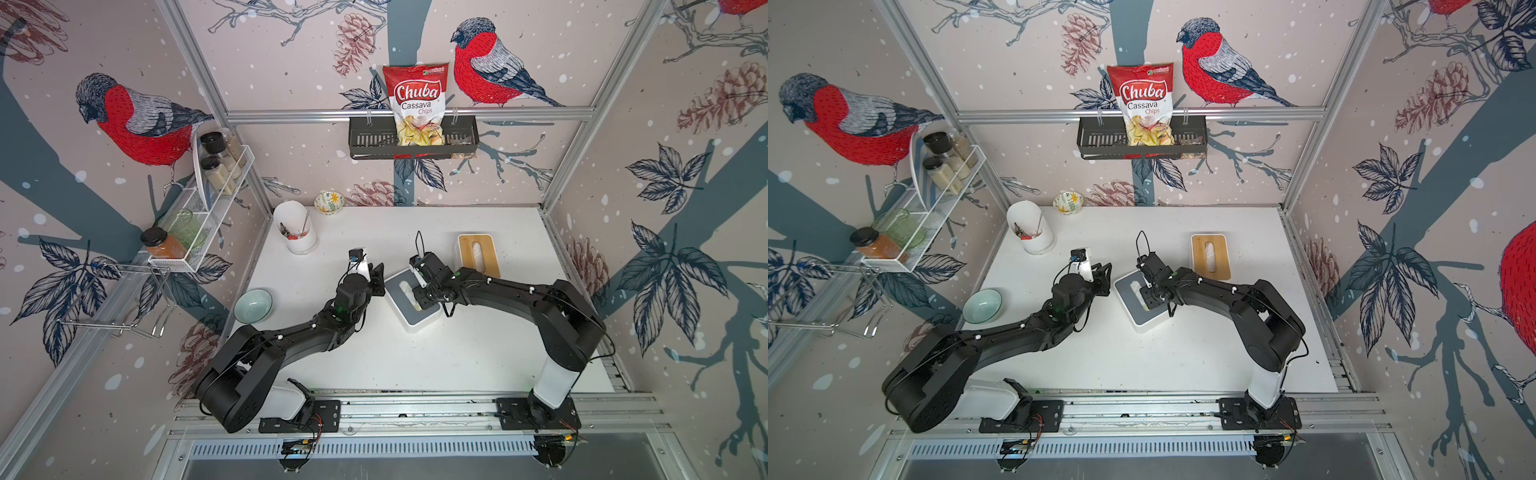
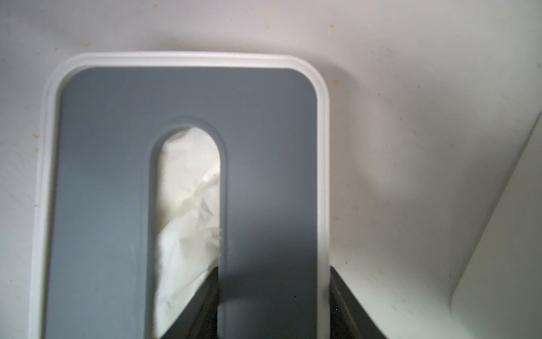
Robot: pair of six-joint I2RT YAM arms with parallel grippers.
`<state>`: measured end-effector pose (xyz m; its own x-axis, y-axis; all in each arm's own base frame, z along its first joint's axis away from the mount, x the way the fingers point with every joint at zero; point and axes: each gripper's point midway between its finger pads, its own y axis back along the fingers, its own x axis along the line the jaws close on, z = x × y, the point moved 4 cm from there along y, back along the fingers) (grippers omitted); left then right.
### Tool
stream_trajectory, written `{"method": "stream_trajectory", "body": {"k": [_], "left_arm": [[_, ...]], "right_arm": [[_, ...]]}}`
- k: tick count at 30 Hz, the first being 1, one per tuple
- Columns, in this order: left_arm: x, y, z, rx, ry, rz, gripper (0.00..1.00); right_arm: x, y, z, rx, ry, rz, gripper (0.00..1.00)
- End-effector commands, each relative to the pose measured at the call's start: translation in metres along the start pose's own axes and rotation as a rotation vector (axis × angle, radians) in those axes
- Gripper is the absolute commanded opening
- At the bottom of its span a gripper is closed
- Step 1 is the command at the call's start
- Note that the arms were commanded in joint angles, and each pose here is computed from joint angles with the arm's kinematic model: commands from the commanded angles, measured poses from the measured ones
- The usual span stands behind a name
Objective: Put the tissue paper into the tissue box
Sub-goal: Adjust the tissue box at the center of the board.
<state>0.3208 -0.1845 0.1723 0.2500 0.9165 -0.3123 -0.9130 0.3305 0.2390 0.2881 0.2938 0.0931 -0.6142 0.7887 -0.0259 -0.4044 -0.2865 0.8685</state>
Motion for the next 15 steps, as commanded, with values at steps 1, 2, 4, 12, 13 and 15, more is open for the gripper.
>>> {"method": "stream_trajectory", "body": {"k": [1,2,4,12,13,15], "left_arm": [[0.000,0.000,0.006,-0.027,0.000,0.011,0.39],[0.002,0.000,0.006,-0.025,0.000,0.020,0.39],[0.003,-0.001,0.006,-0.025,0.001,0.028,0.39],[0.004,-0.006,0.001,-0.001,0.011,0.041,0.38],[0.004,-0.006,0.001,0.002,0.011,0.042,0.38],[0.004,-0.007,0.000,0.006,0.011,0.043,0.38]], "right_arm": [[0.002,-0.004,-0.001,0.022,0.045,-0.009,0.63],[0.002,-0.003,0.000,0.017,0.044,-0.018,0.65],[0.000,0.003,0.004,-0.014,0.035,-0.035,0.69],[-0.003,0.056,0.026,-0.170,-0.045,-0.043,0.69],[-0.002,0.061,0.027,-0.183,-0.057,-0.033,0.67],[0.007,0.069,0.030,-0.217,-0.084,0.018,0.61]]}}
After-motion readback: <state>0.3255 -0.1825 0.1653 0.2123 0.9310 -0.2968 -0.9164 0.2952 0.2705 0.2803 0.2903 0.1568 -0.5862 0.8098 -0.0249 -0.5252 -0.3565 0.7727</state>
